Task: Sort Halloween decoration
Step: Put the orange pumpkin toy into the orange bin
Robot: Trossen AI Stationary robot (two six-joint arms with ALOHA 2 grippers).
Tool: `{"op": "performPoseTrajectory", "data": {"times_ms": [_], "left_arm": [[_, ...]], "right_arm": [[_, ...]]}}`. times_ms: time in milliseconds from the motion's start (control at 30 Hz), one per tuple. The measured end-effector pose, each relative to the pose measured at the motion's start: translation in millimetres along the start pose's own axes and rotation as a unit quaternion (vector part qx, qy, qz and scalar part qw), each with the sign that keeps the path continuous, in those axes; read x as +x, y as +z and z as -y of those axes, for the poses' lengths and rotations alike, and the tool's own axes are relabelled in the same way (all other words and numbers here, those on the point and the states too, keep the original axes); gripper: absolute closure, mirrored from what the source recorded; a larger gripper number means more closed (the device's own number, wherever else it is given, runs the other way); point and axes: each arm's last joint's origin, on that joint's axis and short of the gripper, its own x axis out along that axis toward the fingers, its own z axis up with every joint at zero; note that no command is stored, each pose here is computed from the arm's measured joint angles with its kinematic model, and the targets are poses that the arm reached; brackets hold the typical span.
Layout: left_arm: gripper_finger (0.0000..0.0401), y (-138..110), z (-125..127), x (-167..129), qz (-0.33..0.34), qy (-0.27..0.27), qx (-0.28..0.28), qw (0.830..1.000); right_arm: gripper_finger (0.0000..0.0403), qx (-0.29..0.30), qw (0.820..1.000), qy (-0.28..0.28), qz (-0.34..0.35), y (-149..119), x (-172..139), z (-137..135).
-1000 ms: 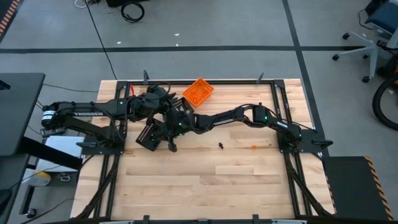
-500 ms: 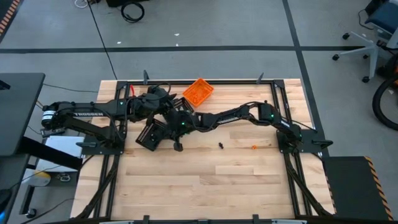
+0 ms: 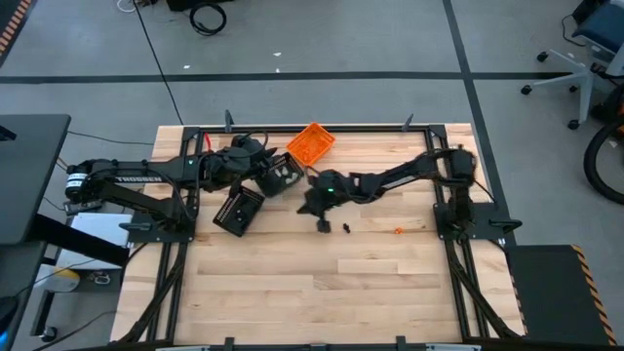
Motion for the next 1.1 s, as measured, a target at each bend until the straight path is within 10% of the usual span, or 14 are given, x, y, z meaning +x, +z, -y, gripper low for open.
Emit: {"op": "performPoseTrajectory", "data": {"times_ms": [400,1100], "left_arm": [[0.0401,0.0,-0.3,0.0,0.001,0.003,0.000,1.000],[0.0401,0.1,-0.4,0.1,0.001,0.004,0.000,1.000]], "right_arm": [[0.0389,0.030,0.992,-0.003,-0.126,-26.7,-99.2,-27.6],[0.0271,0.164,0.881,0.001,-0.444,-56.1,-178.5,-56.1]]}}
